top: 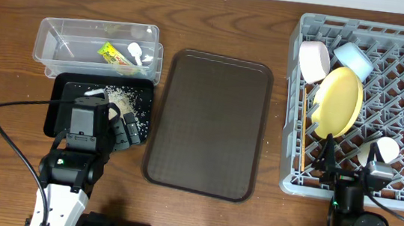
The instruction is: Sort waste into correct bins and load items into the dishwasher rack
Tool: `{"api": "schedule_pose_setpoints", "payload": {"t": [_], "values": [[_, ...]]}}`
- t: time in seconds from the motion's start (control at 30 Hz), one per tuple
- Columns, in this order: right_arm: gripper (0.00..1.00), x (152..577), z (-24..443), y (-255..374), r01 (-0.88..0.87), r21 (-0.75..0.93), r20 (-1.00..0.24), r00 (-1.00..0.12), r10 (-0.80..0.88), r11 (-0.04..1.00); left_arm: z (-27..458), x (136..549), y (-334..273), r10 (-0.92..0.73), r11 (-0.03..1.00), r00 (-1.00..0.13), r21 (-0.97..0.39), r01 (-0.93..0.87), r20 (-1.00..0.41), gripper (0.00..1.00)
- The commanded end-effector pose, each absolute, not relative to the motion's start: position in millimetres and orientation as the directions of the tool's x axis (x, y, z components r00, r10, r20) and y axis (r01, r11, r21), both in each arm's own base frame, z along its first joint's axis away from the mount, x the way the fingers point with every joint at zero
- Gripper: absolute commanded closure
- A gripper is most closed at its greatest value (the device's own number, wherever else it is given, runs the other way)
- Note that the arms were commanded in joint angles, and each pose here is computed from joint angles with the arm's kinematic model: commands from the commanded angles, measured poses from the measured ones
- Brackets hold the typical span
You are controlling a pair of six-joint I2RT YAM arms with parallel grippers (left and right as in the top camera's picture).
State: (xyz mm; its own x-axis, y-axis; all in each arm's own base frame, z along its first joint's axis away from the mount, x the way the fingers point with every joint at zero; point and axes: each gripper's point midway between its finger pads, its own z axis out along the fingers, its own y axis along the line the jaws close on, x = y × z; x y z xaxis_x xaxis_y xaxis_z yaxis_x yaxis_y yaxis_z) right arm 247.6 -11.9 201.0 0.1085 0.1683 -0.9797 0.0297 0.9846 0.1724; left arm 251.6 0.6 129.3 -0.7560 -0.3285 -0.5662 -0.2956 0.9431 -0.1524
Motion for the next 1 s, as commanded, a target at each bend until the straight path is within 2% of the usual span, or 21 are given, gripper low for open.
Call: {"api": "schedule_pose_setpoints", "payload": {"t": [0.0,0.13,0.23,0.97], "values": [[0.01,244,211,-14,0.039,0.161,-0.976,0.155,0.153,0.986,128,251,1,-0.321,0.945,-0.759,-0.141,-0.294,-0.566,0.02],[0.01,246,197,-12,0.039,0.16,-0.983,0.098,0.155,0.986,128,251,1,-0.321,0.945,-0.759,-0.142,-0.295,-0.566,0.02],[0.01,246,156,-6,0.045,0.157,-0.985,-0.072,0.16,0.987,128,251,1,-0.321,0.945,-0.759,-0.142,-0.295,-0.566,0.02],[0.01,246,157,-2,0.024,0.15,-0.986,-0.071,0.151,0.988,128,251,1,-0.321,0.945,-0.759,-0.142,-0.295,-0.566,0.02]]}}
